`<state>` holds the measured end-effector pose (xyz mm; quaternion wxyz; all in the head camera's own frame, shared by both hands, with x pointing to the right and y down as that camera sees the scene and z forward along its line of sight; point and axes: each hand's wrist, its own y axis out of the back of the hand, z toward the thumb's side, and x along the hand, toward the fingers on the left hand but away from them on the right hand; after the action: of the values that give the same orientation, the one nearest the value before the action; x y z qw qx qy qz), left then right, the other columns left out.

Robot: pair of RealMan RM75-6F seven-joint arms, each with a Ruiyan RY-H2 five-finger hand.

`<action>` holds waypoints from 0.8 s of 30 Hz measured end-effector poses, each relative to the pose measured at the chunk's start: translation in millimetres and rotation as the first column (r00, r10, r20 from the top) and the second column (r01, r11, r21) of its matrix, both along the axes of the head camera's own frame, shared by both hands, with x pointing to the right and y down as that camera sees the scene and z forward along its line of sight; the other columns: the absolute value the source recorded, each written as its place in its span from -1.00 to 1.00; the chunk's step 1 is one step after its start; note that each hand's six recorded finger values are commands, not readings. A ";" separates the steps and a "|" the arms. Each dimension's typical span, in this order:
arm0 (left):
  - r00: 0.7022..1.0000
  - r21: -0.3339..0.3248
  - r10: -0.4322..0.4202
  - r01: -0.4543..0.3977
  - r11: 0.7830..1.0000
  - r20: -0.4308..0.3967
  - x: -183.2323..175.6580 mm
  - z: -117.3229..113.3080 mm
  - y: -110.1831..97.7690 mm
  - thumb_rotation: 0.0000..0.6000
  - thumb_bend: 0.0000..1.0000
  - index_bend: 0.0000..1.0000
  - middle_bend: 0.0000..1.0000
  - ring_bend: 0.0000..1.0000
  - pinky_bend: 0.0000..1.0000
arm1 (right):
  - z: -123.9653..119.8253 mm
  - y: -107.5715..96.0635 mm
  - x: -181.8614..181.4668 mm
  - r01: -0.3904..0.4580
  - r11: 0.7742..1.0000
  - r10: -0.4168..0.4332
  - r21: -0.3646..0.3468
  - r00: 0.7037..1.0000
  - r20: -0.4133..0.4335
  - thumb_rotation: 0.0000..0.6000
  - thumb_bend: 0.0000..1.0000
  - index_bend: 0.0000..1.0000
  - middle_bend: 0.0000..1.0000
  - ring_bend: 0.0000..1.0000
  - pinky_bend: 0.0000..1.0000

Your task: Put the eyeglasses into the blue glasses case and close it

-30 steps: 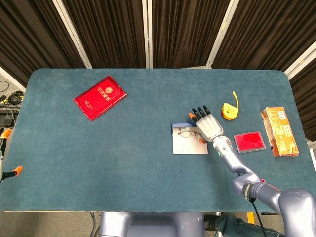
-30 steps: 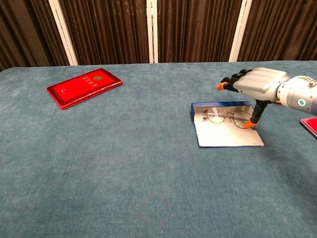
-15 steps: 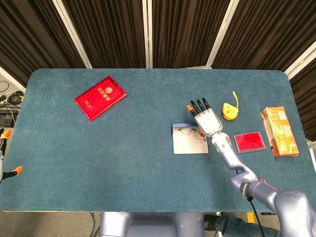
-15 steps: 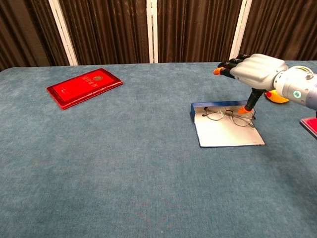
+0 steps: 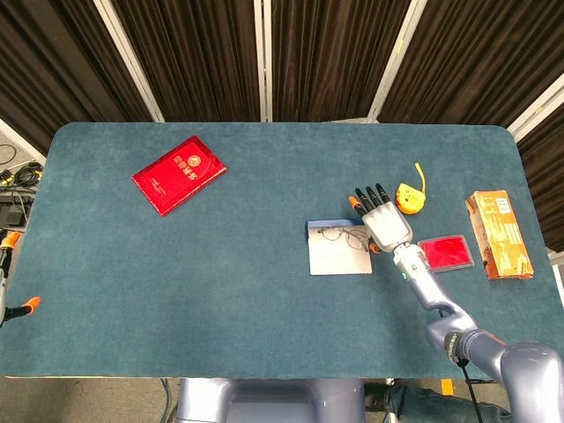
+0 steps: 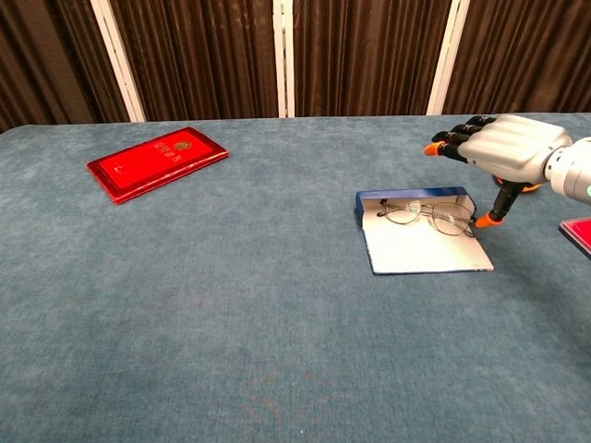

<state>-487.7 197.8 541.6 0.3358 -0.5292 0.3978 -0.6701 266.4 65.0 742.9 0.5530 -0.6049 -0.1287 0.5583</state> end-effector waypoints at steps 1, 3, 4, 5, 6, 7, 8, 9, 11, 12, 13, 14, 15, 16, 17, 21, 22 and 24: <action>1.000 -0.001 0.000 0.000 1.000 0.001 0.1 0.5 0.0 1.00 -1.00 -1.00 -1.00 -1.00 -1.00 | 0.7 -0.6 0.3 -0.003 1.000 0.003 0.000 1.000 -0.001 1.00 -1.00 -1.00 -1.00 -1.00 -1.00; 1.000 -0.003 0.000 0.000 1.000 0.002 0.2 1.1 -0.1 1.00 -1.00 -1.00 -1.00 -1.00 -1.00 | 2.6 -2.7 -1.5 -0.010 1.000 0.010 -0.001 1.000 0.002 1.00 -1.00 -1.00 -1.00 -1.00 -1.00; 1.000 -0.004 0.000 0.000 1.000 0.003 0.2 1.4 -0.2 1.00 -1.00 -1.00 -1.00 -1.00 -1.00 | 3.0 -4.0 -3.2 -0.013 1.000 0.013 0.000 1.000 0.005 1.00 -1.00 -1.00 -1.00 -1.00 -1.00; 1.000 -0.004 -0.001 0.001 1.000 0.003 0.1 1.7 -0.2 1.00 -1.00 -1.00 -1.00 -1.00 -1.00 | 3.3 -5.5 -5.1 -0.016 1.000 0.016 0.002 1.000 0.009 1.00 -1.00 -1.00 -1.00 -1.00 -1.00; 1.000 -0.005 -0.001 0.001 1.000 0.004 -0.1 1.9 -0.2 1.00 -1.00 -1.00 -1.00 -1.00 -1.00 | 3.4 -7.6 -7.8 -0.019 1.000 0.019 0.005 1.000 0.013 1.00 -1.00 -1.00 -1.00 -1.00 -1.00; 1.000 -0.005 -0.002 0.002 1.000 0.004 -0.2 2.1 -0.2 1.00 -1.00 -1.00 -1.00 -1.00 -1.00 | 3.6 -8.8 -9.2 -0.021 1.000 0.021 0.007 1.000 0.014 1.00 -1.00 -1.00 -1.00 -1.00 -1.00; 1.000 -0.005 -0.003 0.003 1.000 0.004 -0.2 2.1 -0.4 1.00 -1.00 -1.00 -1.00 -1.00 -1.00 | 4.0 -9.7 -10.2 -0.021 1.000 0.021 0.008 1.000 0.014 1.00 -1.00 -1.00 -1.00 -1.00 -1.00; 1.000 -0.005 -0.003 0.003 1.000 0.004 -0.4 2.1 -0.4 1.00 -1.00 -1.00 -1.00 -1.00 -1.00 | 4.5 -11.0 -11.3 -0.020 1.000 0.020 0.010 1.000 0.011 1.00 -1.00 -1.00 -1.00 -1.00 -1.00; 1.000 -0.005 -0.005 0.005 1.000 0.004 -0.8 2.1 -0.6 1.00 -1.00 -1.00 -1.00 -1.00 -1.00 | 5.3 -13.3 -12.6 -0.019 1.000 0.019 0.015 1.000 0.004 1.00 -1.00 -1.00 -1.00 -1.00 -1.00; 1.000 -0.005 -0.005 0.005 1.000 0.004 -1.0 2.1 -0.7 1.00 -1.00 -1.00 -1.00 -1.00 -1.00 | 6.0 -15.3 -14.4 -0.022 1.000 0.022 0.018 1.000 0.004 1.00 -1.00 -1.00 -1.00 -1.00 -1.00; 1.000 -0.005 -0.006 0.006 1.000 0.004 -1.4 2.2 -0.8 1.00 -1.00 -1.00 -1.00 -1.00 -1.00 | 6.1 -16.8 -16.4 -0.027 0.999 0.027 0.020 1.000 0.008 1.00 -1.00 -1.00 -1.00 -1.00 -1.00; 1.000 -0.006 -0.007 0.007 1.000 0.005 -1.7 2.4 -0.8 1.00 -1.00 -1.00 -1.00 -1.00 -1.00 | 6.1 -18.0 -19.0 -0.030 0.999 0.030 0.021 0.999 0.014 1.00 -1.00 -1.00 -1.00 -1.00 -1.00; 1.000 -0.006 -0.007 0.007 1.000 0.004 -1.9 2.5 -0.9 1.00 -1.00 -1.00 -1.00 -1.00 -1.00 | 5.6 -19.3 -21.9 -0.030 0.999 0.030 0.026 0.999 0.018 1.00 -1.00 -1.00 -1.00 -1.00 -1.00; 1.000 -0.008 -0.008 0.008 1.000 0.004 -2.2 2.9 -0.9 1.00 -1.00 -1.00 -1.00 -1.00 -1.00 | 4.9 -20.0 -23.0 -0.028 0.999 0.028 0.030 0.999 0.019 1.00 -1.00 -1.00 -1.00 -1.00 -1.00; 1.000 -0.008 -0.008 0.008 1.000 0.004 -2.4 3.1 -1.1 1.00 -1.00 -1.00 -1.00 -1.00 -1.00 | 4.1 -20.7 -24.0 -0.027 0.999 0.026 0.035 0.999 0.020 1.00 -1.00 -1.00 -1.00 -1.00 -1.00; 1.000 -0.008 -0.009 0.009 1.000 0.003 -2.8 3.0 -1.2 1.00 -1.00 -1.00 -1.00 -1.00 -1.00 | -0.2 -22.1 -27.1 -0.029 0.998 0.027 0.054 0.999 0.037 1.00 -1.00 -1.00 -1.00 -1.00 -1.00; 1.000 -0.008 -0.008 0.008 1.000 0.003 -2.7 2.7 -1.3 1.00 -1.00 -1.00 -1.00 -1.00 -1.00 | -1.1 -21.7 -27.8 -0.029 0.998 0.026 0.056 0.999 0.041 1.00 -1.00 -1.00 -1.00 -1.00 -1.00; 1.000 -0.008 -0.007 0.007 1.000 0.003 -2.4 2.7 -1.0 1.00 -1.00 -1.00 -1.00 -1.00 -1.00 | -3.3 -19.6 -30.1 -0.022 0.998 0.018 0.061 0.998 0.053 1.00 -1.00 -1.00 -1.00 -1.00 -1.00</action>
<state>-490.1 196.8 544.3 0.3320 -0.5279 0.3965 -0.6737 236.3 45.4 739.6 0.5621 -0.6007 -0.1662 0.5437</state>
